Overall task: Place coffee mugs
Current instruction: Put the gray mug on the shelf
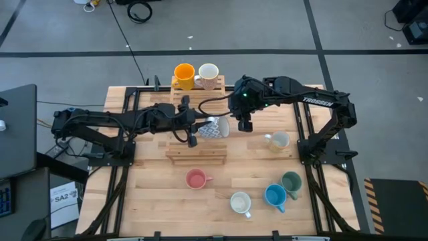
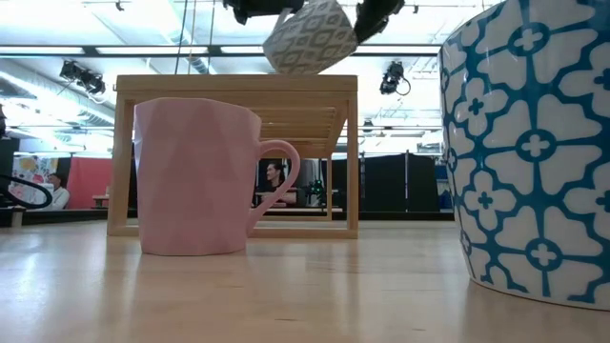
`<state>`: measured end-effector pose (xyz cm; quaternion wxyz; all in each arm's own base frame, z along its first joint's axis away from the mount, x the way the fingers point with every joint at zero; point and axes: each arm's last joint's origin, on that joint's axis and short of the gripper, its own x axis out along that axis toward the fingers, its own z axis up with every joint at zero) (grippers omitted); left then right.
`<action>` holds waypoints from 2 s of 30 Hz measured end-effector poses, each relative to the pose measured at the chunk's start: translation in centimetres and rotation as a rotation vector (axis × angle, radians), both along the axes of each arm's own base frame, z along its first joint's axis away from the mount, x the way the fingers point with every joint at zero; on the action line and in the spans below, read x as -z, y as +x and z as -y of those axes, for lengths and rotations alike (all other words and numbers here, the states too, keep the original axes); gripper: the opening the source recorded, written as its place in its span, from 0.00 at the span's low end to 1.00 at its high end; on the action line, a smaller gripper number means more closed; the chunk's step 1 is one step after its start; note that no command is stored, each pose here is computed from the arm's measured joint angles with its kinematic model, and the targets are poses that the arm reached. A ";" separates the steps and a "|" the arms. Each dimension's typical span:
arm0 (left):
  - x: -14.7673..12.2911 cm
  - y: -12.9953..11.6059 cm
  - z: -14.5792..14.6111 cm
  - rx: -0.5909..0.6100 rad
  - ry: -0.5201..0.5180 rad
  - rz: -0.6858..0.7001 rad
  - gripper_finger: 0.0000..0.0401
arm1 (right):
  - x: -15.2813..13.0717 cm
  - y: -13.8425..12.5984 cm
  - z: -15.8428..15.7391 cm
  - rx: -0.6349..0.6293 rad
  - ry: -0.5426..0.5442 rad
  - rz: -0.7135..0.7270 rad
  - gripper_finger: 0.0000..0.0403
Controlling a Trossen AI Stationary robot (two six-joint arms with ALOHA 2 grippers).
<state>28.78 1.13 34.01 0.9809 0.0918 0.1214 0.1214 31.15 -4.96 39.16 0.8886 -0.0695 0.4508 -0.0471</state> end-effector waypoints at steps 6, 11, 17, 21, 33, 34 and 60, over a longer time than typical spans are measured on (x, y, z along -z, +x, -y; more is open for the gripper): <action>0.1 0.0 -0.1 -0.035 0.008 -0.009 0.18 | 0.4 -0.7 0.5 0.184 0.125 -0.046 0.38; 0.1 -0.1 -0.1 -0.037 0.009 -0.014 0.18 | 0.9 -0.9 1.4 0.321 0.242 -0.062 0.38; 0.1 -0.1 -0.1 -0.039 0.009 -0.015 0.15 | 2.5 -0.8 2.2 0.412 0.362 -0.091 0.37; 0.1 -0.1 -0.2 -0.066 0.016 -0.015 0.14 | 3.5 -0.9 2.7 0.463 0.387 -0.111 0.37; 0.0 -0.5 -1.0 -0.367 0.093 -0.018 0.13 | 3.9 -0.3 3.7 0.502 0.511 -0.028 0.37; 0.0 -0.6 -1.1 -0.401 0.102 -0.018 0.13 | 3.8 -0.2 3.8 0.510 0.528 -0.013 0.36; -2.3 -0.8 -1.1 -0.609 0.258 0.105 0.13 | 0.9 1.2 8.1 0.611 1.024 0.368 0.36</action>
